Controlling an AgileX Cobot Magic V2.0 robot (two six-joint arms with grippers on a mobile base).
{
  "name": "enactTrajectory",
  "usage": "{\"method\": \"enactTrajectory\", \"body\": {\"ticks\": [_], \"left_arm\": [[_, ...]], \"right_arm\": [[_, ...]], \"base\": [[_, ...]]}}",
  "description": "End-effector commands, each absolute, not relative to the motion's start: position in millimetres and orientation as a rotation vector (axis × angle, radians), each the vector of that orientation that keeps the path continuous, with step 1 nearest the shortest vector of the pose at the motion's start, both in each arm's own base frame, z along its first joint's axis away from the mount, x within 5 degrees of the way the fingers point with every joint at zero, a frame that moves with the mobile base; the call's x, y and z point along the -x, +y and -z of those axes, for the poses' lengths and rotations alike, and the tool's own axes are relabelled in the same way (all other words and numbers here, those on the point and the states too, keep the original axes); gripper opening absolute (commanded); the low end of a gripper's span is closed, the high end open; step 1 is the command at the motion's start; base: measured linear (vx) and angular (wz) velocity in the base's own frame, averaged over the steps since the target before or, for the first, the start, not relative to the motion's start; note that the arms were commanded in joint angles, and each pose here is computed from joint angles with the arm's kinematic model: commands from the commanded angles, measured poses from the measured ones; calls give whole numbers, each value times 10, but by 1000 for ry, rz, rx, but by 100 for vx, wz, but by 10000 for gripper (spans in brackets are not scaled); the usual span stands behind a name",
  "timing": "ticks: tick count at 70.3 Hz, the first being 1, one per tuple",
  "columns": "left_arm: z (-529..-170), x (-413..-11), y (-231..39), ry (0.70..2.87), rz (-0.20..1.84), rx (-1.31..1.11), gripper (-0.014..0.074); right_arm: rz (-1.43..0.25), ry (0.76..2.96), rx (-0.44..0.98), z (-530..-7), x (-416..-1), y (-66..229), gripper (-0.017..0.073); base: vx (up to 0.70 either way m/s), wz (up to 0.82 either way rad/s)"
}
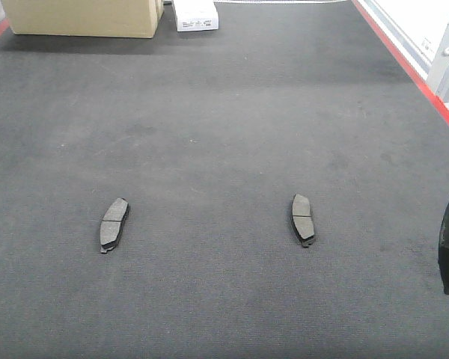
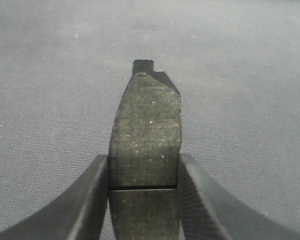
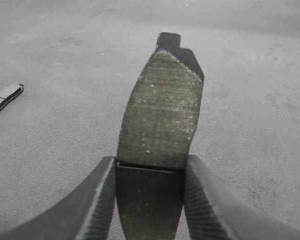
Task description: Move and align brake pads A on conveyor
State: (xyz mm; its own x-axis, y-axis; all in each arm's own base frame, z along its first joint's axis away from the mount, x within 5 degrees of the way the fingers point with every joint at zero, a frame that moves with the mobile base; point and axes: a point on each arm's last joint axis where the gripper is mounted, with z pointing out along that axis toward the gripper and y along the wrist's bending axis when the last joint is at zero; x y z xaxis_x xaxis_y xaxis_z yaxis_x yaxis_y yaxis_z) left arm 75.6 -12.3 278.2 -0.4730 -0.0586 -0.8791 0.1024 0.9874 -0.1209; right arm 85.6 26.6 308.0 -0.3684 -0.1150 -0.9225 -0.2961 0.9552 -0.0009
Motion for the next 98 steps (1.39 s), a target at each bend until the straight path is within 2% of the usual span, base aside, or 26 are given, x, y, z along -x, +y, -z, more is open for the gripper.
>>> {"method": "enactTrajectory", "body": {"ticks": [1, 15, 40, 64, 74, 98], "left_arm": [[-2944, -800, -161, 1936, 252, -27, 128], [-3023, -997, -268, 1948, 252, -139, 128], [-3032, -1980, -687, 2160, 242, -417, 129], [-2824, -2741, -1491, 2310, 279, -707, 129], [-2753, -3076, -1763, 2420, 310, -639, 129], [-2463, -3663, -2069, 2623, 375, -272, 131]], "right_arm": [[-191, 1829, 297, -3256, -884, 272, 38], [-191, 1829, 297, -3256, -884, 272, 38], [-191, 1829, 297, -3256, -884, 272, 38], [-191, 1829, 297, -3256, -884, 272, 38], [-191, 1829, 297, -3256, -884, 272, 38], [-191, 1829, 297, -3256, -884, 272, 38]], "base": [[0, 0], [0, 0], [0, 0], [0, 0], [0, 0], [0, 0]]}}
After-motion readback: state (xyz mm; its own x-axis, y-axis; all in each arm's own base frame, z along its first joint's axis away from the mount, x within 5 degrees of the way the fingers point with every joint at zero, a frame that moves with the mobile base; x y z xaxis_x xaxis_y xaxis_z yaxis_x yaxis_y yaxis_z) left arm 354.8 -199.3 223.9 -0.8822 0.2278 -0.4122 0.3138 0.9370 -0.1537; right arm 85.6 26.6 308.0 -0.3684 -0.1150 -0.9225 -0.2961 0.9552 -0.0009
